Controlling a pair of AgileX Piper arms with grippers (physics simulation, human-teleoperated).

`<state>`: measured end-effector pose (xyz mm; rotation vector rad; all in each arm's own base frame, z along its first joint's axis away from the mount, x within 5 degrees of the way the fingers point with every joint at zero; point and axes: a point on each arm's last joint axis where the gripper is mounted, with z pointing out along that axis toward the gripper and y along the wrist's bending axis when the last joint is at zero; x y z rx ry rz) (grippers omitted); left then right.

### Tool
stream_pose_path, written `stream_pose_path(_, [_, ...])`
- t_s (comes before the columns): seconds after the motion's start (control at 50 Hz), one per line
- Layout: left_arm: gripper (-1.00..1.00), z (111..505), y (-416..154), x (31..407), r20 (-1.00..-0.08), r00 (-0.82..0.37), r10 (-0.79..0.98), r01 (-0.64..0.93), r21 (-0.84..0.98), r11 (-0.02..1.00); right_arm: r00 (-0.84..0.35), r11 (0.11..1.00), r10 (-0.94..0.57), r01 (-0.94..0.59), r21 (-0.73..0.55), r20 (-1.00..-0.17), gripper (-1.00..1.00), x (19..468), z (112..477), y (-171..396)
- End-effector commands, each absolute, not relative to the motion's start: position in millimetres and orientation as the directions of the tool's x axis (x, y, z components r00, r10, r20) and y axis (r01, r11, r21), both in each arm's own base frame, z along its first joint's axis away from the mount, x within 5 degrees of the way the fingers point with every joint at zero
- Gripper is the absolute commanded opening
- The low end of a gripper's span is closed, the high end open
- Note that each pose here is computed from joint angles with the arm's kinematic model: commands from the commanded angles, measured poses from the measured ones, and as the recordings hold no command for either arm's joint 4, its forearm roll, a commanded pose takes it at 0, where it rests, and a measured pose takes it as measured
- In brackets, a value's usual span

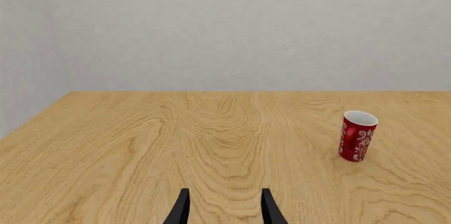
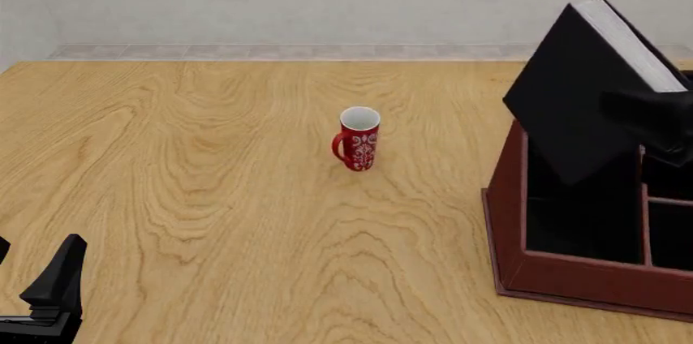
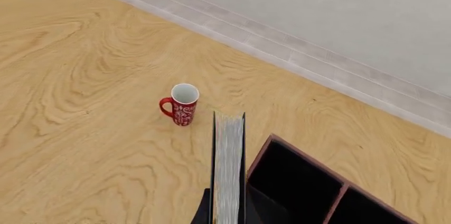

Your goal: Pick up the book and place it in the left compartment of the caddy.

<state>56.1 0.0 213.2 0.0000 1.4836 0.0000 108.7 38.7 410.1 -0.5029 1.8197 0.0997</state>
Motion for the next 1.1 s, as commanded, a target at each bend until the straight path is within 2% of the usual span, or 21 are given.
stream_pose_path(0.02, [1.00,213.2,0.0,56.1,-0.996,0.087,0.000,0.000,0.000,1.000,-0.217,0.926,-0.262,-0.331,-0.182,-0.940,-1.00,93.8,419.2,27.8])
stream_pose_path(0.62, [1.00,213.2,0.0,56.1,-0.996,0.087,0.000,0.000,0.000,1.000,-0.244,0.960,-0.230,-0.213,-0.180,-0.942,-1.00,69.7,423.5,11.6])
stream_pose_path(1.1, [1.00,213.2,0.0,56.1,-0.996,0.087,0.000,0.000,0.000,1.000,-0.312,0.968,-0.240,-0.151,-0.202,-0.919,-1.00,76.8,410.2,6.2])
